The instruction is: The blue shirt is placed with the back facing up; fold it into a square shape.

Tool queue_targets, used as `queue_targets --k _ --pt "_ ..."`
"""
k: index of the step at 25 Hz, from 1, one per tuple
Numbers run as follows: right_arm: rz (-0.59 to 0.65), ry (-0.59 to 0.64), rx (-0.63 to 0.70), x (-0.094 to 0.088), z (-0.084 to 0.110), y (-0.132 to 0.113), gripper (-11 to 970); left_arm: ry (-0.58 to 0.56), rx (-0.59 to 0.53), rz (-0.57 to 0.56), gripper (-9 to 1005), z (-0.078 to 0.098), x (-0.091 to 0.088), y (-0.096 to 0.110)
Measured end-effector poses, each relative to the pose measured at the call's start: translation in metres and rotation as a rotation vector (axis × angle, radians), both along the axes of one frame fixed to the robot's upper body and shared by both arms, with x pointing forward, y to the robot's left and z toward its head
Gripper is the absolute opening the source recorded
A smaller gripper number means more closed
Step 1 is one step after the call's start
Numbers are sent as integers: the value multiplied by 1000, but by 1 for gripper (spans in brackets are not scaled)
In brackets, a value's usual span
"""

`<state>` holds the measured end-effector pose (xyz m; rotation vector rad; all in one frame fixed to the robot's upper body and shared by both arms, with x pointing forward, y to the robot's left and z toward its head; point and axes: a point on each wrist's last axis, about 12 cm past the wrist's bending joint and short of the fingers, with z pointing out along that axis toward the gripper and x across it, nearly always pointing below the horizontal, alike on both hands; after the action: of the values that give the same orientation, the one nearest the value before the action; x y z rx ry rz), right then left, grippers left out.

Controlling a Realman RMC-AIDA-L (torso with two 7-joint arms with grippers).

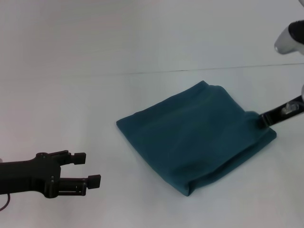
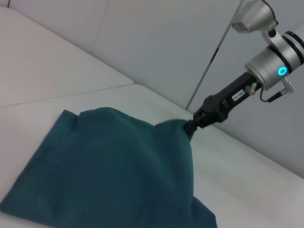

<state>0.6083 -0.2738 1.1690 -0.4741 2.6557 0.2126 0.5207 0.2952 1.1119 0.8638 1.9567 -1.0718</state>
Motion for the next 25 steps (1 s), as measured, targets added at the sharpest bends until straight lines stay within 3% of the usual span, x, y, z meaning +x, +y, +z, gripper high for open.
queue_targets --k 12,16,25 --pt "-35 -80 -48 5 20 0 22 4 -6 1 948 -1 -2 0" --pt "-62 -78 -121 6 14 -2 22 5 -5 0 948 -1 -2 0" --pt "-76 -53 -122 9 -6 -4 22 7 -9 1 948 -2 -2 -1"
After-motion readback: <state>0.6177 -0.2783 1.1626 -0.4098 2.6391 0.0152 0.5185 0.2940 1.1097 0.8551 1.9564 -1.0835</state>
